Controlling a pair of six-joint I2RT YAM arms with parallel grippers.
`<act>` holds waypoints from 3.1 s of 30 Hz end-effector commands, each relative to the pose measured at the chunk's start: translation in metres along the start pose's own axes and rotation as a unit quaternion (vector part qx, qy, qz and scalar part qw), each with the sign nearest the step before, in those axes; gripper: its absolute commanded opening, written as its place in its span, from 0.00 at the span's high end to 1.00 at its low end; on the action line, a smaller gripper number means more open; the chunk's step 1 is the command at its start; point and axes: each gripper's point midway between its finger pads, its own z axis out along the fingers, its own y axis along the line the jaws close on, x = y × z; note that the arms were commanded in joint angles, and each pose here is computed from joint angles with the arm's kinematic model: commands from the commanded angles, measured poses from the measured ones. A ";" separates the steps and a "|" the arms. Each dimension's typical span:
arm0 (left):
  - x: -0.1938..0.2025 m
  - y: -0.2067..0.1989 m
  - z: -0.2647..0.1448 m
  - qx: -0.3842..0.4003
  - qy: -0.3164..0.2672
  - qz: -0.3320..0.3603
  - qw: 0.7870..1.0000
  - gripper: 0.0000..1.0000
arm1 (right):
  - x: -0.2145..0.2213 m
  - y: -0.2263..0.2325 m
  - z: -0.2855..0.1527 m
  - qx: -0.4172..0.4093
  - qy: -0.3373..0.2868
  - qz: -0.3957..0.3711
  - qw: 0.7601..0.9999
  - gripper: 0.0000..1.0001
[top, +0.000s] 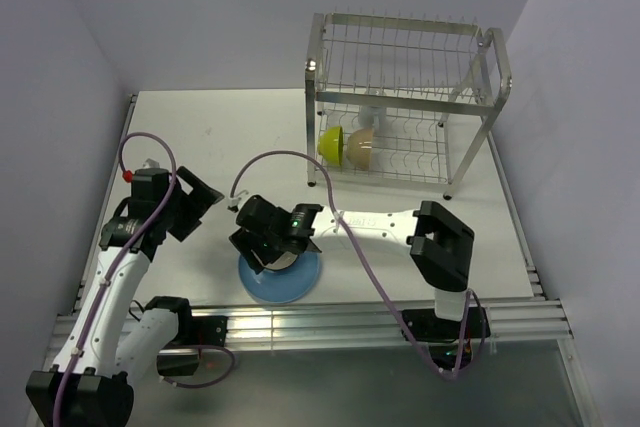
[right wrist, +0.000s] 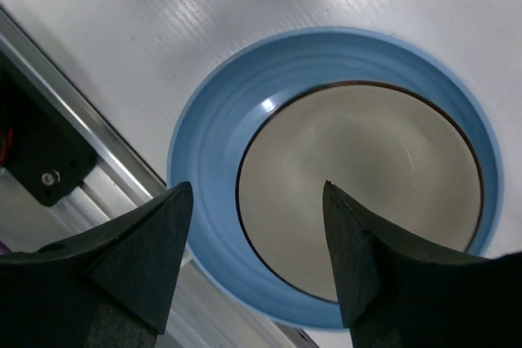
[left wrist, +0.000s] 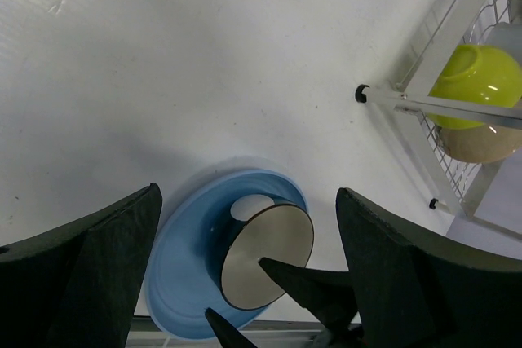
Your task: Load the mixed dishes into the dish rack
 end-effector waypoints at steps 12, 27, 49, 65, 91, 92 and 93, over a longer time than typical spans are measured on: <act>-0.005 -0.025 -0.024 0.062 -0.007 0.031 0.998 0.05 | -0.005 -0.008 0.039 0.054 0.007 -0.023 0.998 0.51; -0.005 -0.015 -0.014 0.051 -0.007 0.032 0.998 0.05 | -0.022 0.003 0.015 0.020 -0.049 0.005 0.999 1.00; 0.002 -0.019 -0.007 0.074 0.011 0.030 0.997 0.06 | -0.072 -0.058 -0.195 -0.336 -0.307 0.244 0.856 1.00; 0.000 -0.021 -0.006 0.073 0.011 0.042 0.996 0.06 | -0.061 -0.192 -0.219 -0.344 -0.365 0.350 0.791 1.00; 0.014 -0.009 0.017 0.073 0.038 0.053 0.995 0.07 | -0.082 -0.302 -0.211 -0.283 -0.411 0.385 0.776 1.00; 0.015 -0.009 0.018 0.075 0.039 0.053 0.995 0.07 | -0.083 -0.304 -0.214 -0.282 -0.413 0.384 0.776 1.00; 0.014 -0.010 0.018 0.076 0.038 0.053 0.995 0.07 | -0.084 -0.304 -0.216 -0.283 -0.415 0.382 0.776 1.00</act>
